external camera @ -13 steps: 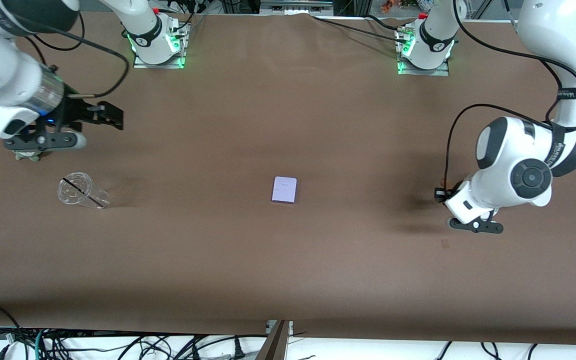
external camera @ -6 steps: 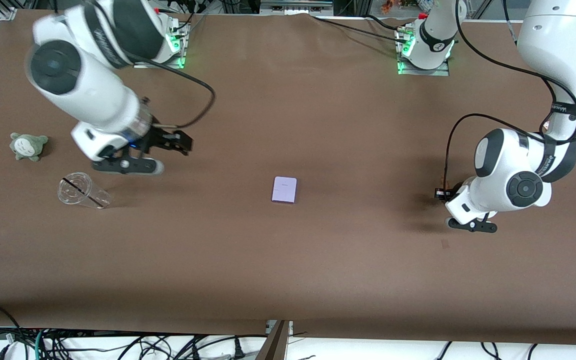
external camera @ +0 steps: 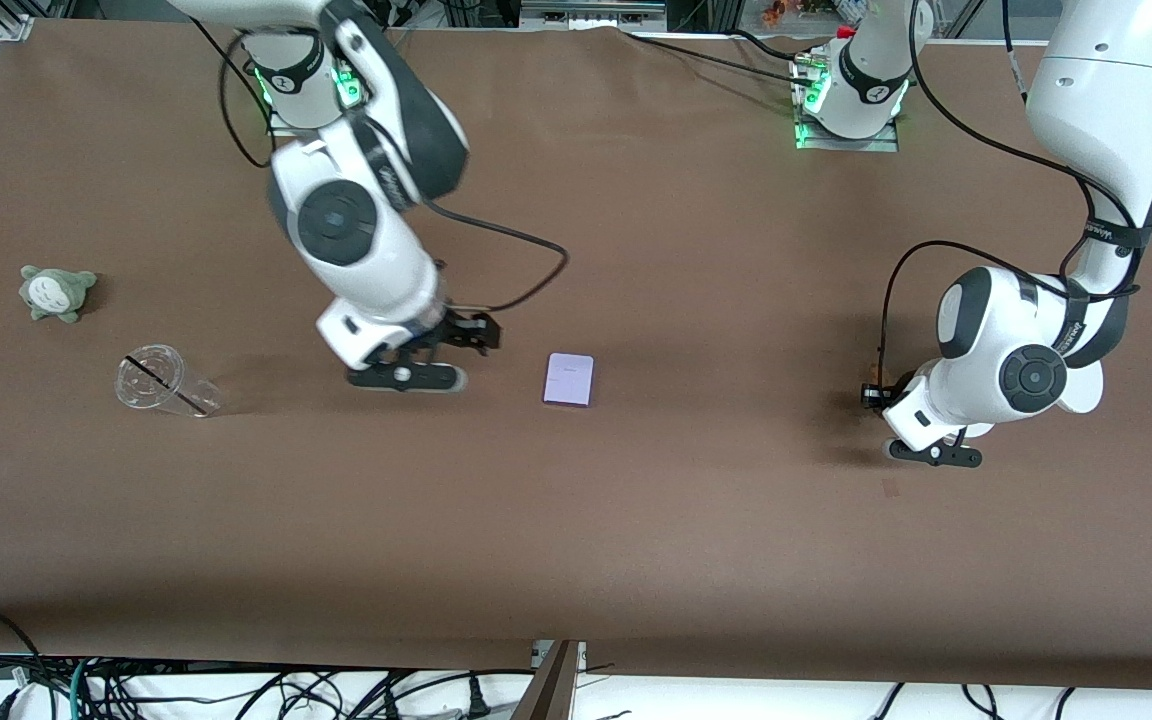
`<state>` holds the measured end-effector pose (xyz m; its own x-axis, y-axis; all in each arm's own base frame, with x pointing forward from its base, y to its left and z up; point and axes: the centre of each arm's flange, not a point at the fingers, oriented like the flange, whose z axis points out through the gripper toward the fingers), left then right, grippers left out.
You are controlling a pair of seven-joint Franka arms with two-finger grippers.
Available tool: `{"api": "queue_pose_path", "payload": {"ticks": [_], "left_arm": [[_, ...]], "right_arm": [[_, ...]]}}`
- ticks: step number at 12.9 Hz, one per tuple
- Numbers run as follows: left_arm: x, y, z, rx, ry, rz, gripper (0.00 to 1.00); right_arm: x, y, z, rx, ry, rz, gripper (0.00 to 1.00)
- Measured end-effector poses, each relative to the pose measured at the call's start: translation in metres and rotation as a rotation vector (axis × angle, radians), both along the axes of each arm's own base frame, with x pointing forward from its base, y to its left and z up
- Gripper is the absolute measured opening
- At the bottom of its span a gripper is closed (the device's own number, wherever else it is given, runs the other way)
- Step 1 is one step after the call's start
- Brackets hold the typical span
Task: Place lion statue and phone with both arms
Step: 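Carry the lion toward the lamp while the right gripper reaches the phone, then set the lion beside the lamp base while the right gripper grasps the phone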
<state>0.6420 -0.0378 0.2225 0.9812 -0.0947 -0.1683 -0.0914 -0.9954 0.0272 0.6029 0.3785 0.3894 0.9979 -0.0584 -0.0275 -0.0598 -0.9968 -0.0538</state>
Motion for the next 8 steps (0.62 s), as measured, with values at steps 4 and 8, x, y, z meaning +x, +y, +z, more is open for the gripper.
{"api": "queue_pose_path", "payload": {"ticks": [4, 8], "left_arm": [[-0.003, -0.002, -0.017, -0.009, -0.006, -0.001, 0.37], [-0.001, 0.000, -0.007, -0.006, -0.010, 0.001, 0.66]], "right_arm": [[0.002, 0.063, -0.065, 0.022, -0.023, -0.029, 1.00], [0.005, 0.082, -0.128, 0.051, -0.061, -0.038, 1.00]]}}
